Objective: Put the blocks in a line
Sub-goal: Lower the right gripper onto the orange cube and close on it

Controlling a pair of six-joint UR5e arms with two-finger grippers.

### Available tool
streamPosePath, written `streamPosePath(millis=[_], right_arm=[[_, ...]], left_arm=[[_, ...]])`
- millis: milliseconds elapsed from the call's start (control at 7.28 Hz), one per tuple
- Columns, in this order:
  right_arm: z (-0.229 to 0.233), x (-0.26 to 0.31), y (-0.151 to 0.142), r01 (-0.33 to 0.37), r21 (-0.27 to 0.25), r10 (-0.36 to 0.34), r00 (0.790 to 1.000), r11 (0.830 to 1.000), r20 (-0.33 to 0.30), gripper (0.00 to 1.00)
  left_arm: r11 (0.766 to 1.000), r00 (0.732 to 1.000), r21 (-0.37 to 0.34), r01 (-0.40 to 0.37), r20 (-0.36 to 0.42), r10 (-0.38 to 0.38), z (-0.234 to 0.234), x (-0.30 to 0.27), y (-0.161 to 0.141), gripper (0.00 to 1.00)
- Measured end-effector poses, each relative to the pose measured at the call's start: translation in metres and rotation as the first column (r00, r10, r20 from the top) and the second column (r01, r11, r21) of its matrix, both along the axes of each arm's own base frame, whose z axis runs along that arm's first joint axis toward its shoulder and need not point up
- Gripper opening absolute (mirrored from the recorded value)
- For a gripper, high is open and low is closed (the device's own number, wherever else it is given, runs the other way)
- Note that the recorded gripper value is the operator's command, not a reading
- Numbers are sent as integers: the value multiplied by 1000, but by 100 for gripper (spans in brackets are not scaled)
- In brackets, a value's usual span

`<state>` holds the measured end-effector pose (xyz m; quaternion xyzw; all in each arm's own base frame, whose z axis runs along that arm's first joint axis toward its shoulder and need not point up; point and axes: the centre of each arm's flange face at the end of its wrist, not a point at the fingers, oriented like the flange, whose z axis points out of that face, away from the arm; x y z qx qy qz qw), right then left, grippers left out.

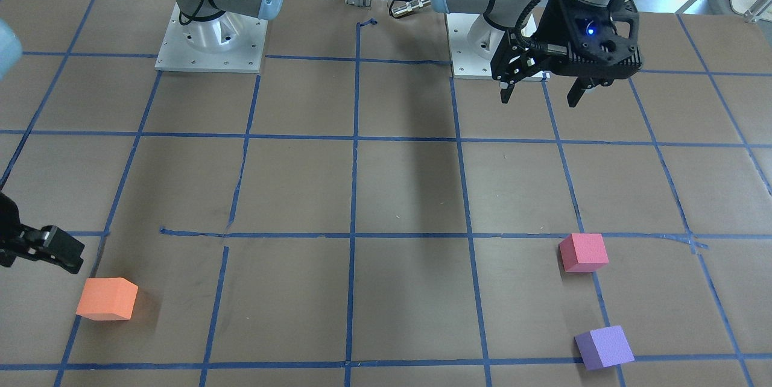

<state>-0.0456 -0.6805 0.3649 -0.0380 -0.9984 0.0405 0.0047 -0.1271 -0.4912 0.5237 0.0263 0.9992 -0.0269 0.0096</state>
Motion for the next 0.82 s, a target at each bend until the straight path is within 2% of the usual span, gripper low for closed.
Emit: streamPosePath(millis=[549, 824], right_arm=[[-112, -13, -34, -132, 63, 133, 991, 989, -3, 99], [-131, -13, -37, -144, 70, 144, 990, 987, 6, 96]], left_arm=[[1000, 1000, 2, 1, -1, -1, -1, -1, 2, 100], [1000, 1000, 1, 1, -2, -1, -1, -1, 2, 100]])
